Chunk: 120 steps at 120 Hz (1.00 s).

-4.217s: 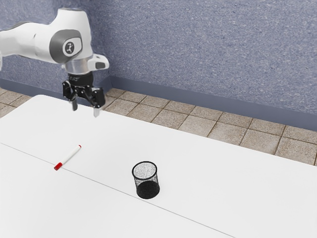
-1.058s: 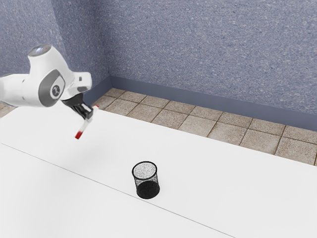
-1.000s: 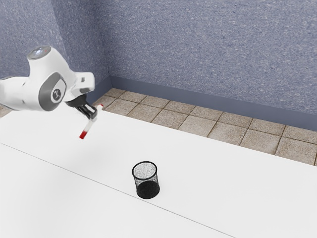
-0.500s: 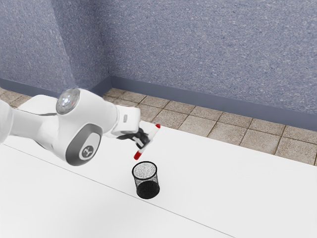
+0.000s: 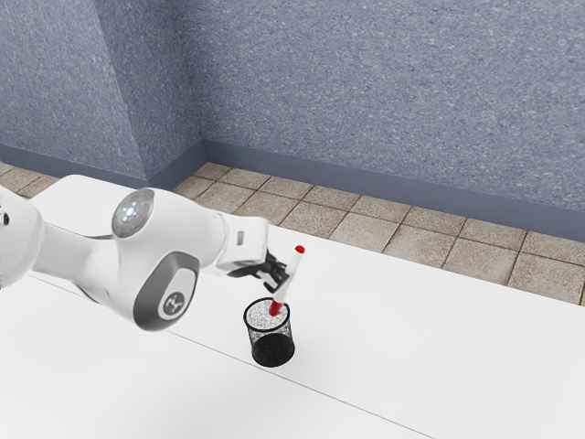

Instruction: Put the marker into the pen holder.

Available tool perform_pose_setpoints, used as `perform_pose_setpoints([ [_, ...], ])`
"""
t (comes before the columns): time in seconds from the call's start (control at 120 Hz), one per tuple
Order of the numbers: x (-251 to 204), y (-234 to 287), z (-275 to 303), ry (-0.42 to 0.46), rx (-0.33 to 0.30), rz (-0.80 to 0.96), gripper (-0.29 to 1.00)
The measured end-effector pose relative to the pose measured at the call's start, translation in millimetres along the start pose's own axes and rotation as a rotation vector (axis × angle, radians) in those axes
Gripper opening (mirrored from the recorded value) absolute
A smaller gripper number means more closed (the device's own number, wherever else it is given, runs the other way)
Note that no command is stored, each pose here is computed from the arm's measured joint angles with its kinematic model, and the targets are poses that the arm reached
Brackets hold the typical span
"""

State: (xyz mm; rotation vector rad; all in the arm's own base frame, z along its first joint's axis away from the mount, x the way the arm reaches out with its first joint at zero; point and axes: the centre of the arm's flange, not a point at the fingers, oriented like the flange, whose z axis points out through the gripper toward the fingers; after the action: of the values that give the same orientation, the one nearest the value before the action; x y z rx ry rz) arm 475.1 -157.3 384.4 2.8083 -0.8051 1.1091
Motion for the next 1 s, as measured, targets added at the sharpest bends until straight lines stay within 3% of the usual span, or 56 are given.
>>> perform_pose_setpoints([
  [0.283,-21,-18,20,-0.049,0.0,-0.05,0.0],
  [0.467,-25,-19,27,-0.104,-0.026,-0.063,0.37],
  [0.667,99,-64,-7,-0.168,-0.102,-0.067,0.57],
  [0.767,164,-101,-43,-0.249,-0.095,-0.028,0.62],
  [0.825,187,-157,-64,-0.302,-0.053,-0.082,0.64],
  [0.917,150,-275,-121,-0.428,0.061,-0.269,0.66],
  [1.0,125,-304,-141,-0.536,0.073,-0.355,0.68],
])
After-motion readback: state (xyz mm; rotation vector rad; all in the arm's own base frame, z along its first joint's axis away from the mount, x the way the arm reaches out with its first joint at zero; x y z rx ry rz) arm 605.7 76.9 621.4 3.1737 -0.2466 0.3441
